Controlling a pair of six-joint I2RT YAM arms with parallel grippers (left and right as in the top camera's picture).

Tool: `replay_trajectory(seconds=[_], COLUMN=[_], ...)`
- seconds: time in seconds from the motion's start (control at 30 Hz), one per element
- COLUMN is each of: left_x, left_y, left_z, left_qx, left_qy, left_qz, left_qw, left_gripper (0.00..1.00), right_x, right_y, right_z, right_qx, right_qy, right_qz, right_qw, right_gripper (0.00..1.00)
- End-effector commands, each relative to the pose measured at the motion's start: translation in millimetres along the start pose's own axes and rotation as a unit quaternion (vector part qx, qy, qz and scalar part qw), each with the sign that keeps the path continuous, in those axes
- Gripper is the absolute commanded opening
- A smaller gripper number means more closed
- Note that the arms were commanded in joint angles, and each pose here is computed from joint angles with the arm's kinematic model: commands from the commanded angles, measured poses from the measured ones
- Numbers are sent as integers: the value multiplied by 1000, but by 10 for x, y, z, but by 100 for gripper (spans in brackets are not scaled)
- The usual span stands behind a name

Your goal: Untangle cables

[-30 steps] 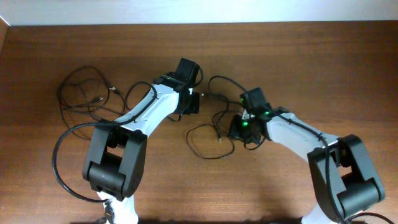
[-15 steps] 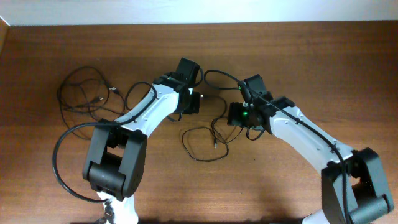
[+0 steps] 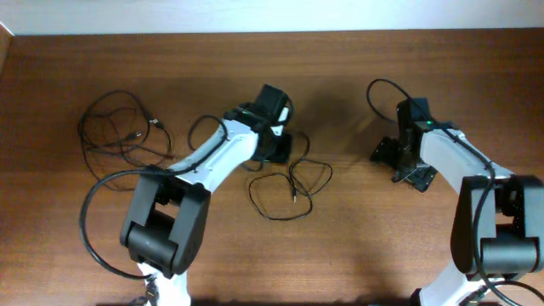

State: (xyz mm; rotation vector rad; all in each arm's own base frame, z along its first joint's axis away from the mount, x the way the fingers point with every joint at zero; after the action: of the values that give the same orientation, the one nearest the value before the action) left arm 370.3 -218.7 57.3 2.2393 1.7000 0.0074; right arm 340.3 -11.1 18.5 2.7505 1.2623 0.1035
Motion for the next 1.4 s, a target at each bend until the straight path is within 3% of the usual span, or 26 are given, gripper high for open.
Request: replay_trajectory(seconds=[0.0, 0.3, 0.43, 0.7, 0.87, 1.0, 1.2, 1.33, 1.37], left_x=[-294, -392, -493, -259, -374, -314, -352, -462, -480], left_y=[-88, -115, -156, -143, -243, -412, -131, 16, -43], left_z=[62, 80, 106, 306, 369, 385, 220, -78, -58], left_qx=[3, -25, -25, -28, -3, 35, -10, -44, -39], left_qy=[-13, 72, 72, 143, 103, 115, 124, 114, 115], left_qz=[27, 37, 50, 52, 39, 41, 44, -48, -78], left_qw=[1000, 996, 996, 988, 994, 992, 991, 991, 990], left_gripper=[41, 41, 39, 42, 31, 30, 45, 49, 58], right_x=[-380, -513, -513, -513, -513, -513, -513, -513, -513], right_y=[97, 220, 220, 220, 220, 220, 220, 220, 220], right_z=[210, 251, 251, 251, 251, 251, 251, 251, 251], right_qx=[5, 10, 10, 10, 10, 10, 10, 10, 10], right_qy=[-61, -46, -46, -46, -46, -46, -46, -46, -46], right_qz=[35, 73, 73, 73, 73, 73, 73, 73, 73], right_qw=[998, 996, 996, 996, 996, 996, 996, 996, 996], right_gripper=[98, 98, 98, 98, 98, 98, 98, 98, 98])
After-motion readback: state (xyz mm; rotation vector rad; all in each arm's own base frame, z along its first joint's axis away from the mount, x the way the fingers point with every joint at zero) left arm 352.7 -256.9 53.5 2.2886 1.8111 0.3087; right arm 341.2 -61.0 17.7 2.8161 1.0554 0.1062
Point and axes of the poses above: each gripper's point midway between its finger pads, its own z axis out along the fingers, its own x axis along the line the jaws close on, y = z × x, the point moved 2 cm from there along -z, back along the fingers, and after that the axes turned 3 degrees about z, right-handed, at the moved point
